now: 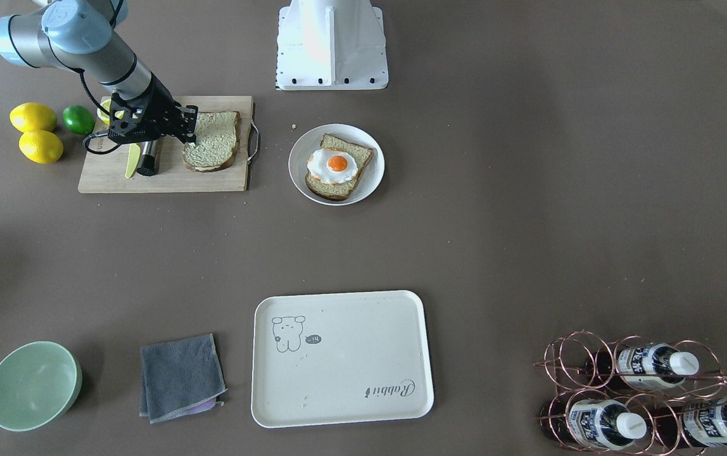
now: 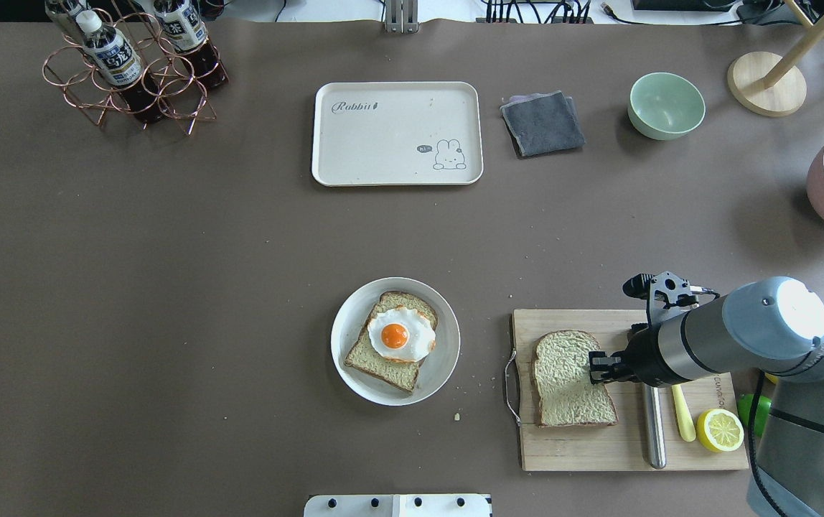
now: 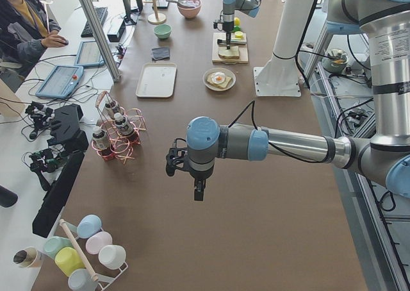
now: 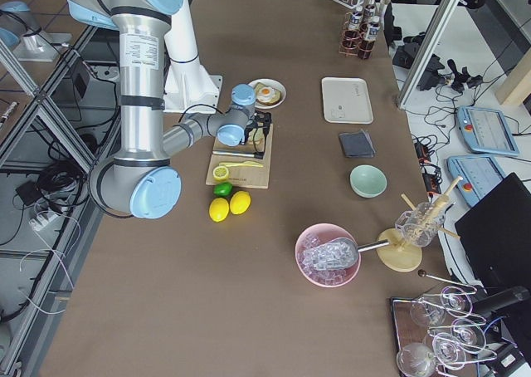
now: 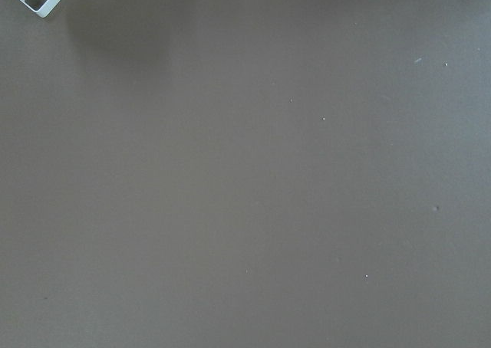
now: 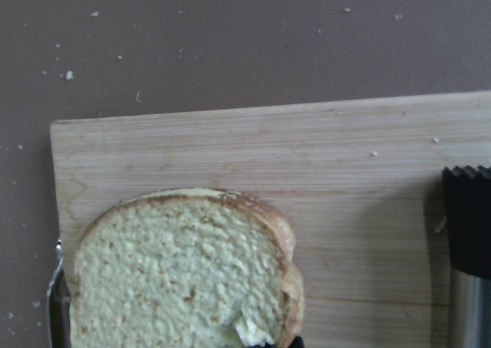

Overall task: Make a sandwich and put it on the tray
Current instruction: 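Grasp the bread slice edge with the right gripper and lift it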

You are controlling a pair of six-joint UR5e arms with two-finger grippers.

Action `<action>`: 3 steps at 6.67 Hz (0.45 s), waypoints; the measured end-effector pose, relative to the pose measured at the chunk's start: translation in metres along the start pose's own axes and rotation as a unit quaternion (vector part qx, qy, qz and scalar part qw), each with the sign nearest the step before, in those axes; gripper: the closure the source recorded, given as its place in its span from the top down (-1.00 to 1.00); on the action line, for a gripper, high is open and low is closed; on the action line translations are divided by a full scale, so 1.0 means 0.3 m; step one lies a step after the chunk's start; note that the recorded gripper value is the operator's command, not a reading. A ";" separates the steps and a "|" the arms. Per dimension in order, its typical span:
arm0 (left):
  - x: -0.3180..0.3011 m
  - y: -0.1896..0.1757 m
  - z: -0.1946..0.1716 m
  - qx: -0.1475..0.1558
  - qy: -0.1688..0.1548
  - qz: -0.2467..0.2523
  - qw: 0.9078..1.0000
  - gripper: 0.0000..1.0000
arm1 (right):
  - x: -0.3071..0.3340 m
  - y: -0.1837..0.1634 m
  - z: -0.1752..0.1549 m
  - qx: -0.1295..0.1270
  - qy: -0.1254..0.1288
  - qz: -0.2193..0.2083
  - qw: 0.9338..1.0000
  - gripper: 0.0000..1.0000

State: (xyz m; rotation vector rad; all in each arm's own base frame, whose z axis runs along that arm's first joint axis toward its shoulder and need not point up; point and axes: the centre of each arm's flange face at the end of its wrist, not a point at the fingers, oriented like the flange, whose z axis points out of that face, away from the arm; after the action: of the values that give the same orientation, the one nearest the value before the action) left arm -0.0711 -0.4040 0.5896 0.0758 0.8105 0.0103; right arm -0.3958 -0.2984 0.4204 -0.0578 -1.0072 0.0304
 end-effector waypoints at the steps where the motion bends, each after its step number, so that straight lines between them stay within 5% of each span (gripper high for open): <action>1: 0.001 0.000 -0.002 0.001 0.000 0.000 1.000 0.95 | -0.018 -0.010 -0.048 0.004 -0.012 0.000 1.000 -1.00; 3: 0.001 0.001 -0.001 0.001 0.000 0.000 1.000 0.95 | -0.094 -0.034 -0.129 0.003 -0.045 -0.004 0.999 -1.00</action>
State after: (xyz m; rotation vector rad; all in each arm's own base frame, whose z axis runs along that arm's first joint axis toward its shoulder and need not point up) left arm -0.0712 -0.4037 0.5892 0.0773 0.8113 0.0105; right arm -0.3782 -0.3114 0.3766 -0.0474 -1.0975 0.0300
